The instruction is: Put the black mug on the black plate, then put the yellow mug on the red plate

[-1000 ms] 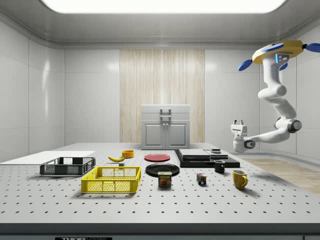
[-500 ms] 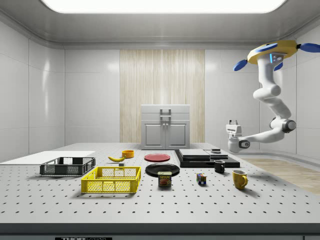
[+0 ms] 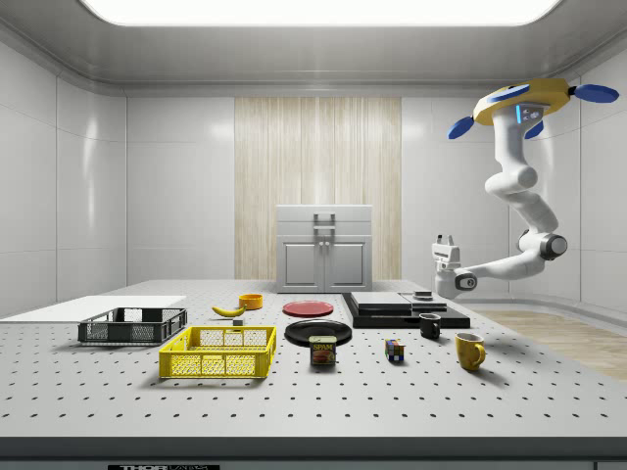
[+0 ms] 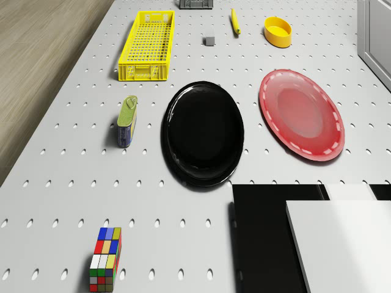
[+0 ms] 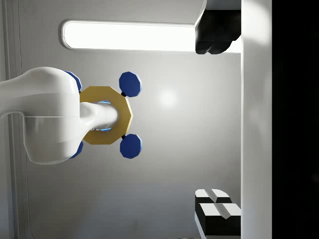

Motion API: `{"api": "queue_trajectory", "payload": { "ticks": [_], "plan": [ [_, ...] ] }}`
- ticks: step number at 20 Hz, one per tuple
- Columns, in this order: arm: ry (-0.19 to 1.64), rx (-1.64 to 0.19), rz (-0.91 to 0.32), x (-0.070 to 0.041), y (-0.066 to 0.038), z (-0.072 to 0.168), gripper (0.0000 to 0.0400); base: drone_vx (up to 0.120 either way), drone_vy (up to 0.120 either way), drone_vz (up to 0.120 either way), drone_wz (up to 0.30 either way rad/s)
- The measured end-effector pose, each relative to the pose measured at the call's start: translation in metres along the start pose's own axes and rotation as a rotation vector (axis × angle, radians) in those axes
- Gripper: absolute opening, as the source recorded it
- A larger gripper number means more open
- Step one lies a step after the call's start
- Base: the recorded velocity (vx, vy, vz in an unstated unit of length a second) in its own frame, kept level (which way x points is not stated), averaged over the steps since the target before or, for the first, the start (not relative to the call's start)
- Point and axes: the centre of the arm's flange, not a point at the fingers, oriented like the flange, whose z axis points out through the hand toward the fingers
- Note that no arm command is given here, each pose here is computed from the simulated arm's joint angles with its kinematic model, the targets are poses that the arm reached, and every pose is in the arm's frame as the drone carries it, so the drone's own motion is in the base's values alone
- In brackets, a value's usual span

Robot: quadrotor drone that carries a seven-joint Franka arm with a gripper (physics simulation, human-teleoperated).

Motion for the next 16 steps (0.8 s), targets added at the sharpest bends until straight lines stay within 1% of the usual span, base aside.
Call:
{"api": "queue_trajectory", "payload": {
  "ticks": [4,8,9,13,16],
  "plan": [
    [0.035,-0.031,-0.001,-0.003,-0.003,0.0,0.04,0.12,0.0,0.0,0.0],
    [0.101,-0.093,-0.002,-0.01,-0.009,0.001,0.04,0.12,0.0,0.0,0.0],
    [0.125,-0.116,-0.003,-0.012,-0.011,0.001,0.04,0.0,0.0,0.0,0.0],
    [0.273,-0.26,-0.007,-0.027,-0.025,0.007,0.04,0.1,0.0,0.0,0.0],
    [0.461,-0.447,-0.011,-0.043,-0.041,0.02,0.04,0.0,0.0,-0.12,0.0]
  ]
}}
